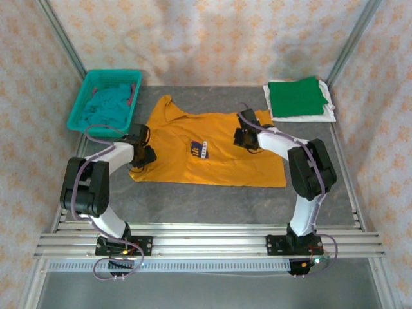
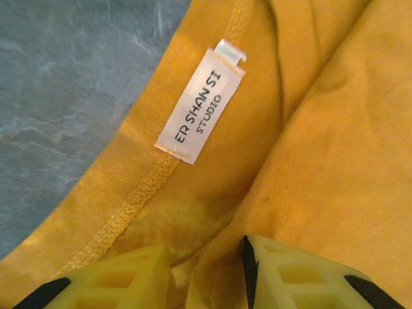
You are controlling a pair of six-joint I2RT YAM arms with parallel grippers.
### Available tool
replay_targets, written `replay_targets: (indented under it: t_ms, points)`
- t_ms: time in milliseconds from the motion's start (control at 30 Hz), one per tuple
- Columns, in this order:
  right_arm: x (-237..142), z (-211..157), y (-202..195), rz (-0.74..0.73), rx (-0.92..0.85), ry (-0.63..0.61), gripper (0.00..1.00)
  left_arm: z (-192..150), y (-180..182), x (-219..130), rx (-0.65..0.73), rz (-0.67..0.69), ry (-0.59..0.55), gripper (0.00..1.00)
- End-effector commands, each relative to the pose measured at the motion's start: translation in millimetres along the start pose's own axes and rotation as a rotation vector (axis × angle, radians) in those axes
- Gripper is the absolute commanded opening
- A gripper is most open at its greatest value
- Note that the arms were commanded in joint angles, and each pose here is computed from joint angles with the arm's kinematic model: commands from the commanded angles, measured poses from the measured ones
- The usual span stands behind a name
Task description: Fold and stack the t-shirts
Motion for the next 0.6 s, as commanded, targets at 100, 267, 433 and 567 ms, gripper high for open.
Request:
replay_targets:
  t_ms: [100, 267, 433, 567]
  points:
    - [20, -2, -42, -0.142, 0.051, 0.055, 0.18, -5, 26, 20, -0.156, -0.035, 0.057, 0.36]
    - [24, -28, -52, -0.087, 0.057, 0.124, 0.17, -28, 43, 17, -0.179, -0.019, 0.115, 0.36]
    - [19, -56, -67, -0.103, 0.080, 0.177, 0.17, -52, 49, 10, -0.182, -0.027, 0.178, 0.36]
    - [12, -69, -82, -0.162, 0.118, 0.193, 0.17, -61, 54, 0, -0.172, -0.010, 0.190, 0.36]
Point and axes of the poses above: each hand's point on the last joint's axis, 136 mm out from that joint toward the fingers, its own x axis out along the fingers, its own y axis along the line the jaws close on, z = x × y, the point moved 9 cm from there along -x, back along the fingers, and after that the axes turned 6 degrees about x, right-handed, at the moved point
